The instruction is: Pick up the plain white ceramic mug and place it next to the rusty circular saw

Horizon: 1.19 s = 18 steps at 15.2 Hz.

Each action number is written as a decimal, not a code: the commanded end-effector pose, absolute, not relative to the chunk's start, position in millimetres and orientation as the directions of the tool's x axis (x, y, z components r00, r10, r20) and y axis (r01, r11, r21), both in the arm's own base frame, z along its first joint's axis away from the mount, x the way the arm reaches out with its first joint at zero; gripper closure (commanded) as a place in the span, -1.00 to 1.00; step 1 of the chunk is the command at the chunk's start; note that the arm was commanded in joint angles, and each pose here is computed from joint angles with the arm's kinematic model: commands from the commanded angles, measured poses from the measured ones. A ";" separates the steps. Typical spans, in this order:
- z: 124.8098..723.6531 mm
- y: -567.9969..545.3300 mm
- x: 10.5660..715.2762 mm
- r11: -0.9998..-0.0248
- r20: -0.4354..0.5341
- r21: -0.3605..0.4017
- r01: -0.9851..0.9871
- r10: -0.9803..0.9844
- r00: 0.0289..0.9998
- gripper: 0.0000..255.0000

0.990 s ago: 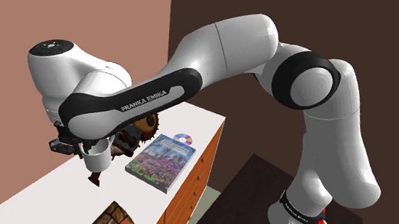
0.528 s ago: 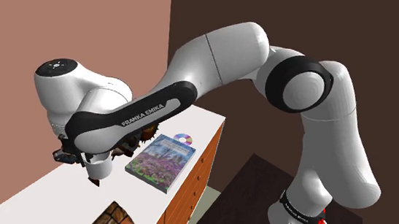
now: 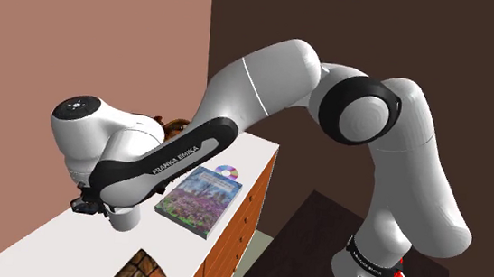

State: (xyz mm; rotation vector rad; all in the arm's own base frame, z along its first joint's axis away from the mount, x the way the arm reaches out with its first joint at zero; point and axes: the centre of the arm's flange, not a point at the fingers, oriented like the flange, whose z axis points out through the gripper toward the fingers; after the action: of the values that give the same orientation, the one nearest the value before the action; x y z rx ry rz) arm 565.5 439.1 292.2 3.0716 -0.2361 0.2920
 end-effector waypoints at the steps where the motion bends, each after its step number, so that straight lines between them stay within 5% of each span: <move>1: 280.9 438.9 565.6 -0.987 0.191 0.032 -0.156 -0.147 0.970 1.00; 18: 230.2 438.9 565.6 -0.987 0.191 0.032 -0.156 -0.147 0.970 1.00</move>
State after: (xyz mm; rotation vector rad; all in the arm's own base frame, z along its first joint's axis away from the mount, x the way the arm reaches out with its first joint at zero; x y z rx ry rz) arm 563.1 445.5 237.5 3.0843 -0.2260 0.3030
